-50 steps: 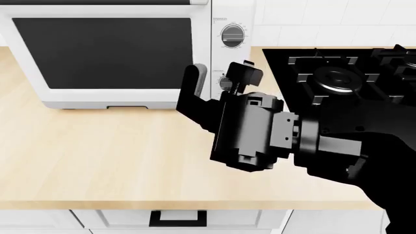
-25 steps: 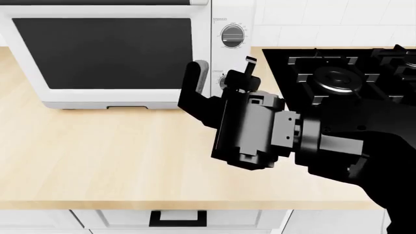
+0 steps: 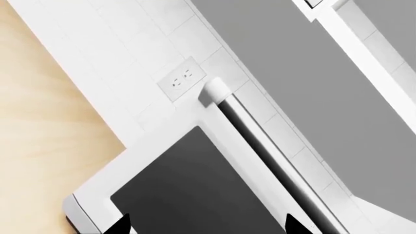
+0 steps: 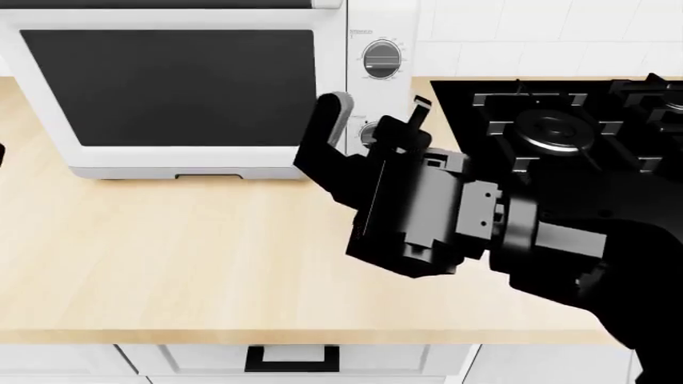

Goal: Turn on the toaster oven by setting the timer.

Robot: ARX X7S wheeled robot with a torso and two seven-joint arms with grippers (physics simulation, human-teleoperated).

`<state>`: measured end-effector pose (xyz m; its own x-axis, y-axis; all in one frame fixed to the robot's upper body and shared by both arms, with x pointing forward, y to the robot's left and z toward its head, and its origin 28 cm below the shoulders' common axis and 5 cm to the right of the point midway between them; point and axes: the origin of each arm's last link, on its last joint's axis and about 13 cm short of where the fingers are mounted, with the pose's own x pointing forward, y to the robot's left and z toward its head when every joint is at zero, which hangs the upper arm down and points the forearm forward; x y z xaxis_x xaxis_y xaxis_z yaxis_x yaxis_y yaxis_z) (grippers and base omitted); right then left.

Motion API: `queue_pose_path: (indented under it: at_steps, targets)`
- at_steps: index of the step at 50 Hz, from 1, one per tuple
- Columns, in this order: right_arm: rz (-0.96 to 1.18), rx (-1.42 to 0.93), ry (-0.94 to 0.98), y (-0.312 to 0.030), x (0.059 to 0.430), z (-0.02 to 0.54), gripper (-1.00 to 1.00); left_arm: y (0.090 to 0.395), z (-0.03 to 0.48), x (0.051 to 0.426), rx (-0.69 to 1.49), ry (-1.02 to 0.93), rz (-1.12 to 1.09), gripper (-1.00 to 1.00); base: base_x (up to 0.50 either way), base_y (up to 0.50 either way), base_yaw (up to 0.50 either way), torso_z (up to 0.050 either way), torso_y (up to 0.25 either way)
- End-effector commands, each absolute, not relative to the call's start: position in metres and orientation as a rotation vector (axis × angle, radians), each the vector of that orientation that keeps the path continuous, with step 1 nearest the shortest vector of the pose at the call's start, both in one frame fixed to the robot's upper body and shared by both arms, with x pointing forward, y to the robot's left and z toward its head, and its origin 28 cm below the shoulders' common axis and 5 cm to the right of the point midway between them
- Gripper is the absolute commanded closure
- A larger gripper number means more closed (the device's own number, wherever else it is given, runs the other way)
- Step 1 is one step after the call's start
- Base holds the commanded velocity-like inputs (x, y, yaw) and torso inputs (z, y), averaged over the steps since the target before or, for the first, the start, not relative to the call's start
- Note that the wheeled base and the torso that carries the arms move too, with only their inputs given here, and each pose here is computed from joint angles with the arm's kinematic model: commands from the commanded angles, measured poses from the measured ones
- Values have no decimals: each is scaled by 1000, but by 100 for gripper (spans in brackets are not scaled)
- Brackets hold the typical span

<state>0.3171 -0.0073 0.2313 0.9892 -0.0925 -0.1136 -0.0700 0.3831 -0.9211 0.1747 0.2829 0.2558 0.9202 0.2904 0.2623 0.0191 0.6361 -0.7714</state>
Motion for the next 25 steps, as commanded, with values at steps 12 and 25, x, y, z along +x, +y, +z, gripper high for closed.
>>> queue_pose_path:
  at_steps: [12, 25]
  targets:
    - [1, -1060, 153, -4, 315, 229, 100, 282, 256, 175, -874, -379, 157, -100, 0, 0, 1, 0, 0]
    - [-1, -1019, 123, -3, 315, 230, 100, 282, 255, 174, -875, -377, 156, -100, 0, 0, 1, 0, 0]
